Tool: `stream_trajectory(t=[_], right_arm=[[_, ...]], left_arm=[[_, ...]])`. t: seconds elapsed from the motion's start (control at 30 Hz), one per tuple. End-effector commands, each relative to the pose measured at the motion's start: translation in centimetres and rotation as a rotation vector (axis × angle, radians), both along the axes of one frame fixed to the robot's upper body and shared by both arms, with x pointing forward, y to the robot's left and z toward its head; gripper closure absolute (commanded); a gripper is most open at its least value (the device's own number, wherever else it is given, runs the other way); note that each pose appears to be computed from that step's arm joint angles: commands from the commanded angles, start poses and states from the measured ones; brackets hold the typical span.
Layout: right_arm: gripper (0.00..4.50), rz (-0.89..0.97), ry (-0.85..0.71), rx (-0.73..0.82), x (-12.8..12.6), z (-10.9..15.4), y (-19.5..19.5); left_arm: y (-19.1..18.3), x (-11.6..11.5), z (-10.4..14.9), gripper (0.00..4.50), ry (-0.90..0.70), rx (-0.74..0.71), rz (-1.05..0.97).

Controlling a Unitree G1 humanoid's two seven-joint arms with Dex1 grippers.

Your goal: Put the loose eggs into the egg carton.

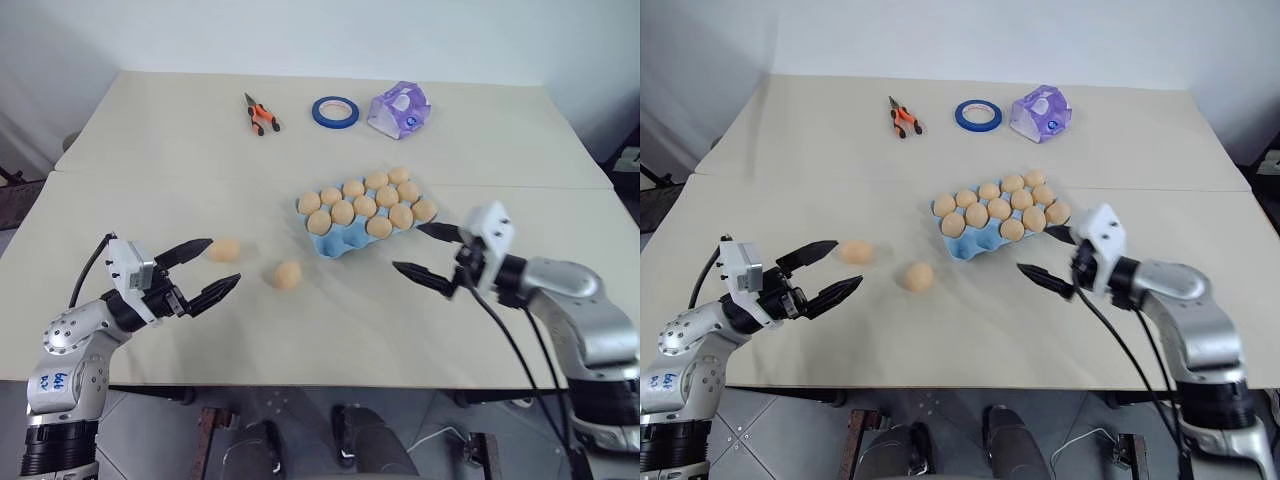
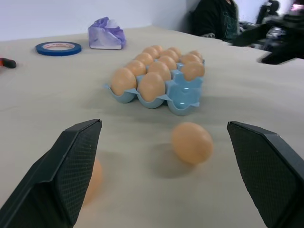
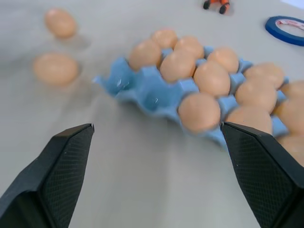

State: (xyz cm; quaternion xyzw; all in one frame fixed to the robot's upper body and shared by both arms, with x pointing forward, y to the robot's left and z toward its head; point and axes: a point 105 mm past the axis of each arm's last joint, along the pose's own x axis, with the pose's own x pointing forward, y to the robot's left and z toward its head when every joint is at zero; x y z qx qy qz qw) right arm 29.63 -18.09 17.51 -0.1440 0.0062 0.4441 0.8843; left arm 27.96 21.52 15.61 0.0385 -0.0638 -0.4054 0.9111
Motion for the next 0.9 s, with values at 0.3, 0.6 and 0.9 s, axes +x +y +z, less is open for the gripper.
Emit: stream_trajectory(t=[0.3, 0.6, 0.9], right_arm=[[0.03, 0.177, 0.021, 0.041, -5.0, 1.5, -3.2], [0.03, 0.143, 0.056, 0.034, -4.8, 1.2, -3.9], [0.03, 0.116, 0.054, 0.034, -4.3, 1.1, -4.4]], left_arm=[[1.2, -1.3, 0.9, 0.0, -0.059, 0.004, 0.091], [-0.5, -2.9, 0.7, 0.0, -0.017, 0.051, 0.124], [-6.1, -0.9, -1.1, 0.0, 0.058, 0.094, 0.139]])
